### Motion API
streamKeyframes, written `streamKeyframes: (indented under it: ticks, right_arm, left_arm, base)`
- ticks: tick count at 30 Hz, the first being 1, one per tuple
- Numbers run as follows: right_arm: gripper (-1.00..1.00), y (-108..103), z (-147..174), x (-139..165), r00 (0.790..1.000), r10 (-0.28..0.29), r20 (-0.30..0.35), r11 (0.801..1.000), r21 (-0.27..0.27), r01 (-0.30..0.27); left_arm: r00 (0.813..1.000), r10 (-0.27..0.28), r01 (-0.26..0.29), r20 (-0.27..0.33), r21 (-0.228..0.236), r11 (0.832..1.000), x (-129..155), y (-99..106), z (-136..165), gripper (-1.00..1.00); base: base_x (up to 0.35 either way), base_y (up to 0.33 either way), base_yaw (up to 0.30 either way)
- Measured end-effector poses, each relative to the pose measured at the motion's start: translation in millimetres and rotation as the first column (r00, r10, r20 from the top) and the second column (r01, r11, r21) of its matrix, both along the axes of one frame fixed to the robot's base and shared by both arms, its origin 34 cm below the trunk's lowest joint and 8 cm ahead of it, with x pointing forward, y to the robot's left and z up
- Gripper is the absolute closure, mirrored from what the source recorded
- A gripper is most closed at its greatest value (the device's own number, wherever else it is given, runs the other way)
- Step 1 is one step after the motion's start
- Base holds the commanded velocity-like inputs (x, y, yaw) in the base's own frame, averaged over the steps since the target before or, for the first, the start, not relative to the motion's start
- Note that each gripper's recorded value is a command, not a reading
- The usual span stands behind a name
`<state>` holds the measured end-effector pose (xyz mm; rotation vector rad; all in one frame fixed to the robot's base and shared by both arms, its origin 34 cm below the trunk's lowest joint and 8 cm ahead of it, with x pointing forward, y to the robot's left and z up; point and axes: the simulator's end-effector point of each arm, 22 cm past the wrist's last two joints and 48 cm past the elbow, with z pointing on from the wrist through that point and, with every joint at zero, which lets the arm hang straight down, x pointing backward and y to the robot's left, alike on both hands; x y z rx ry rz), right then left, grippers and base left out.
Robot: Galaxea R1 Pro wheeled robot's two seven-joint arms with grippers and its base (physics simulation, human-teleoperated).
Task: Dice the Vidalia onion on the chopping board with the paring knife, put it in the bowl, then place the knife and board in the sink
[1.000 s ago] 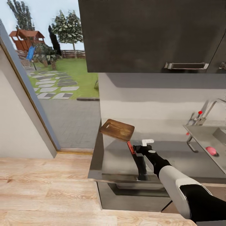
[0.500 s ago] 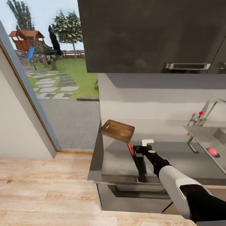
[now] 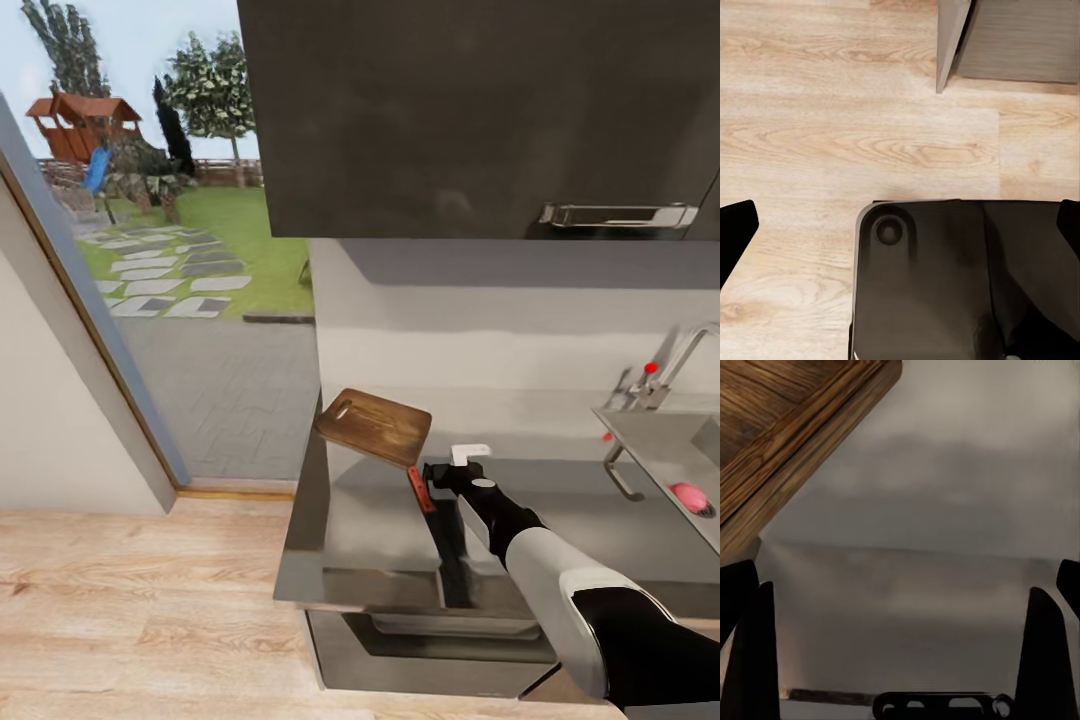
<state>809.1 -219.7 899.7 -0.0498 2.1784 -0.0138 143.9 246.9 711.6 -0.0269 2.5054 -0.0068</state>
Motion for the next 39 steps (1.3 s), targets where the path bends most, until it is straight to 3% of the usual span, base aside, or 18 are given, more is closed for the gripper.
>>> streamKeyframes:
  ticks: [15,39]
  right_arm:
    - [-1.00,1.2,-0.1,0.0,1.000,0.001,0.000,1.000,0.001,-0.001]
    - [-1.00,4.2,-0.8,-0.7,1.000,0.001,-0.001,1.000,0.008,-0.001]
  left_arm:
    - [1.000,0.000,0.000,0.001,0.000,1.000,0.3,0.0,0.1,-1.00]
    - [1.000,0.000,0.000,0.001,0.000,1.000,0.1,-0.1,0.0,-1.00]
  base:
    - [0.004,0.005,0.000]
    - [-0.207,0.156,0.000]
